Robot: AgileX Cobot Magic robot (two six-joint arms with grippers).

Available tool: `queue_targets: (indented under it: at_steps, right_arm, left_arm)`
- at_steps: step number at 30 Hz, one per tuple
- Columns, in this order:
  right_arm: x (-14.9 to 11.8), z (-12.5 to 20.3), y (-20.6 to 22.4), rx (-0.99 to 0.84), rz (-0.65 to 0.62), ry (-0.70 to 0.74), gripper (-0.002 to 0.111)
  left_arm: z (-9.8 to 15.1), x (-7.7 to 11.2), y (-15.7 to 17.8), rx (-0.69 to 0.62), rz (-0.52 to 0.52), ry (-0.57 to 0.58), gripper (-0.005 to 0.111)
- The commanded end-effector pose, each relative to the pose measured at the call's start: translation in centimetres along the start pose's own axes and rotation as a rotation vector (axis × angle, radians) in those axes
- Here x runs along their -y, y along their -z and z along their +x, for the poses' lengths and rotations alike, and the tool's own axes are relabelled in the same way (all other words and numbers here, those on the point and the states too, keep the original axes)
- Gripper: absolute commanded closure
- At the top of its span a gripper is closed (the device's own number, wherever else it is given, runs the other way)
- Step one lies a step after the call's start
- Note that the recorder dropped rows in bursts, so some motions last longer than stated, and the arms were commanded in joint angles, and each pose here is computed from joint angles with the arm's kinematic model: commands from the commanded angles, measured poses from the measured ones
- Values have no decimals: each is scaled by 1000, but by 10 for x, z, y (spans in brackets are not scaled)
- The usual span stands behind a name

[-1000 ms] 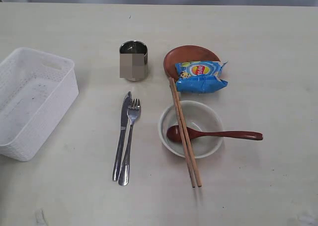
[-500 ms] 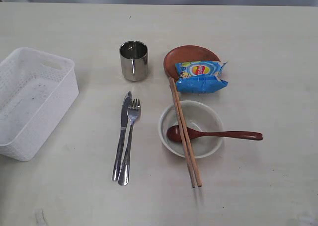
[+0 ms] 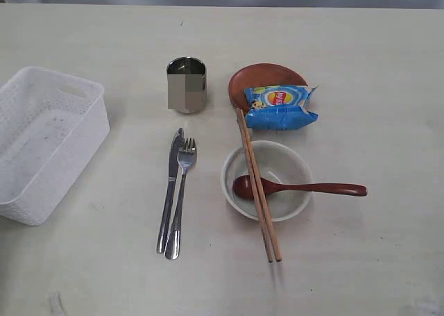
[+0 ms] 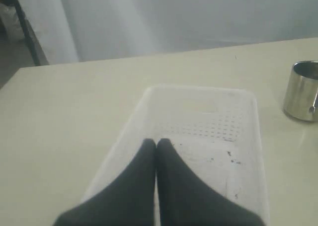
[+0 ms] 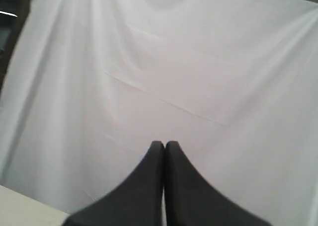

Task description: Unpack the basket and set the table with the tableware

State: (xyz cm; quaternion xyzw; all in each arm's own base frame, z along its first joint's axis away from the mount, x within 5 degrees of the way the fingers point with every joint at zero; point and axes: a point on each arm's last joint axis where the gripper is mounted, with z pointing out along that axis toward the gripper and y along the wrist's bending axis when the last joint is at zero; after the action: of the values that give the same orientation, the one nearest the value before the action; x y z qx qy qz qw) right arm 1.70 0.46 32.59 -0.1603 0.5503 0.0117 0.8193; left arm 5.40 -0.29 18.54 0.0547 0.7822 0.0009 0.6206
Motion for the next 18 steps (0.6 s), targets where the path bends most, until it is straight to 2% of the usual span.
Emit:
queue_targets:
  at_steps: [1,12,14,18]
  right_arm:
    - [-4,31,-3,-96,119,-7,108]
    - [-24,117,3,-318,80,-31,108]
    - [-25,120,4,-324,80,-44,108]
    - [-28,131,8,-456,53,-75,108]
  left_arm:
    - [1,0,0,-2,-4,-4,107]
    - [1,0,0,-2,-4,-4,107]
    - [1,0,0,-2,-4,-4,107]
    - [1,0,0,-2,-4,-4,107]
